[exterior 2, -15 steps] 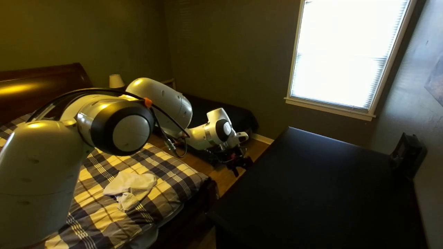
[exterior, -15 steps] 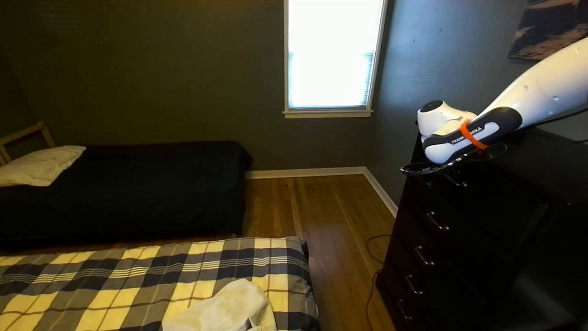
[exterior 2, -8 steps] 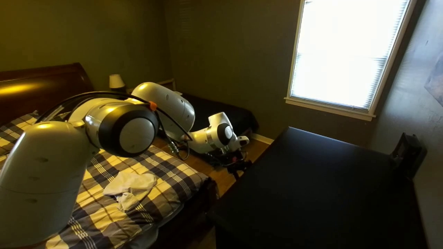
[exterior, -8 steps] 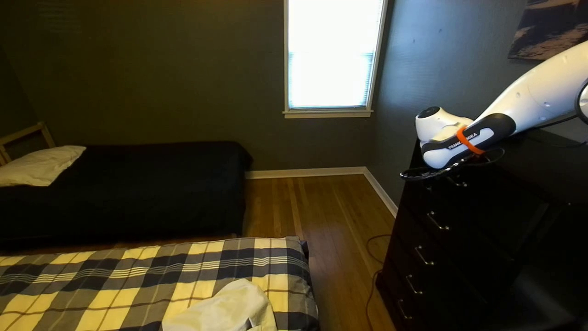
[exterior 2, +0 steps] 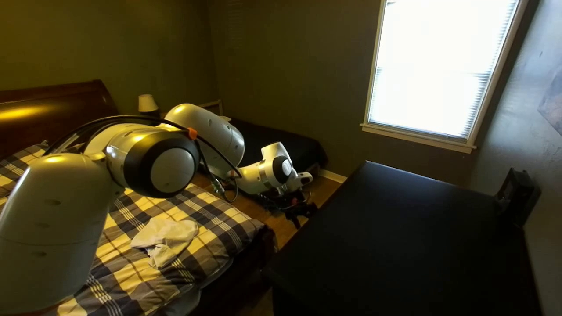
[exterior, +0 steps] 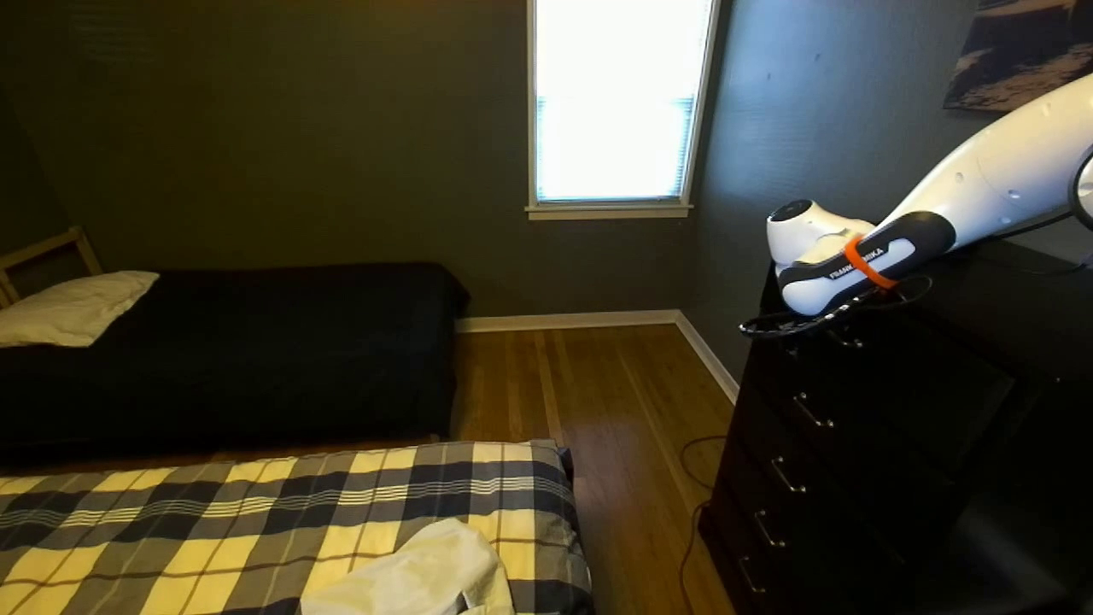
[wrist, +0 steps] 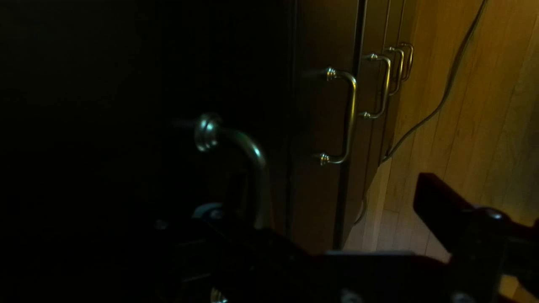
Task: Open the first top drawer, then remove the clear object from the drawer
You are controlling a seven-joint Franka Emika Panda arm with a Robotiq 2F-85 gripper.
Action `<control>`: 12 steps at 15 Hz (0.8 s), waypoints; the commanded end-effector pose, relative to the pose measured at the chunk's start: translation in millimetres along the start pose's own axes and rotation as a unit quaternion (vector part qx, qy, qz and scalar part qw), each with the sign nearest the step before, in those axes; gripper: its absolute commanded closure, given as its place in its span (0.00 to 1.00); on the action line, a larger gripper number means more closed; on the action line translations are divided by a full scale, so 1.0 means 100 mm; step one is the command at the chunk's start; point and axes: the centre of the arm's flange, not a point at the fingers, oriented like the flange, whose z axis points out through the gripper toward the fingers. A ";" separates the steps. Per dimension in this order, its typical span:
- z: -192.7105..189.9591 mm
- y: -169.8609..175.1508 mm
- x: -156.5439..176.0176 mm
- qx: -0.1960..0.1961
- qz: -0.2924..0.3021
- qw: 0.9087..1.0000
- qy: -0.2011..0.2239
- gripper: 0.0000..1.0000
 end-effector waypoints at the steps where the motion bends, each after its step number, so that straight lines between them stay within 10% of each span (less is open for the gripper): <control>1: -0.14 -0.46 -0.23 0.012 -0.020 1.000 0.004 0.00; 12: -0.23 -0.88 -0.49 -0.058 -0.032 0.997 0.034 0.00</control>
